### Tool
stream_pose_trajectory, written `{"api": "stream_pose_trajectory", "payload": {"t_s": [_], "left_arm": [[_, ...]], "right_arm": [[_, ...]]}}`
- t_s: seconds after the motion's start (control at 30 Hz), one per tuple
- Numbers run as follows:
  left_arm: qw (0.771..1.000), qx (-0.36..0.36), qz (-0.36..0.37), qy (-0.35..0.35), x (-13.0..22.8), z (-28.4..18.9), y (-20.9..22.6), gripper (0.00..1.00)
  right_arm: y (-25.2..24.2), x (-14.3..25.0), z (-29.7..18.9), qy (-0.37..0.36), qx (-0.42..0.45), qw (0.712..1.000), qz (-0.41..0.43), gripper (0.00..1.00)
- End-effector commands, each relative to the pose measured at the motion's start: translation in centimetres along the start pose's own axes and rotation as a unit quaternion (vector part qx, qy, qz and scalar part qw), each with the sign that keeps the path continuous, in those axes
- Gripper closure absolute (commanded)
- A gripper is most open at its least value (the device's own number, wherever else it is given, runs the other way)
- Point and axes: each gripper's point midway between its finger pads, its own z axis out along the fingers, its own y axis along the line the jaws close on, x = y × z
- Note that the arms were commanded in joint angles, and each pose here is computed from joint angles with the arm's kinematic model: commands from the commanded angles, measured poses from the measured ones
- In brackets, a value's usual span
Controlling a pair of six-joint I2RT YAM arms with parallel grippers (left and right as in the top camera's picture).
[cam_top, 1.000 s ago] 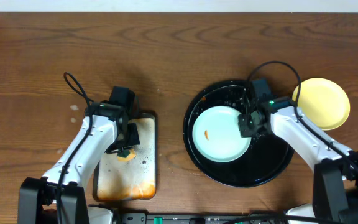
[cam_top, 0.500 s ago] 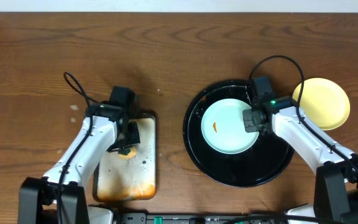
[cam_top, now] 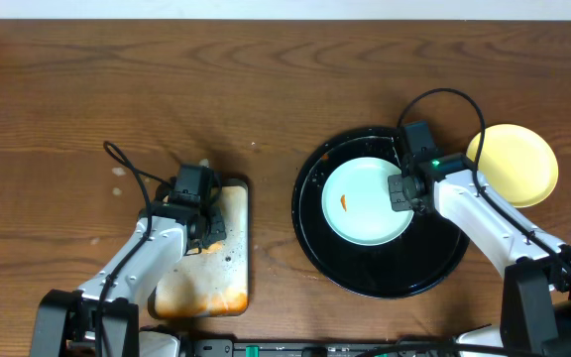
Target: Clean dirty plates on tray and stack at the side
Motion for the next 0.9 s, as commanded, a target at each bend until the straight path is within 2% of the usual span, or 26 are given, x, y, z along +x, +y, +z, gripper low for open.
{"api": "stream_pose_trajectory", "payload": {"t_s": [0.0, 0.27, 0.37, 0.77, 0.87], "left_arm": [[0.999, -0.001, -0.006, 0.054, 2.9, 1.2, 0.5, 0.92], [0.987, 0.097, -0.014, 0.124, 2.0, -3.7, -4.1, 0.92], [0.986, 0.101, -0.015, 0.135, 1.5, -5.3, -4.6, 0.92], [0.988, 0.126, 0.024, 0.088, -2.3, -9.1, -6.8, 0.92], [0.990, 0.109, 0.028, 0.085, -2.3, -9.1, -6.3, 0.92]], "right_arm": [[-0.4, -1.0, -0.7, -0.016, 0.008, 1.000, -0.001, 0.99], [-0.4, -0.8, -0.7, -0.014, 0.008, 1.000, -0.002, 0.99], [-0.4, -0.8, -0.7, -0.014, 0.008, 1.000, -0.001, 0.99], [-0.3, -0.7, -0.7, -0.011, 0.005, 1.000, -0.002, 0.99], [0.5, 0.0, -0.6, 0.005, -0.021, 1.000, -0.003, 0.99]]}}
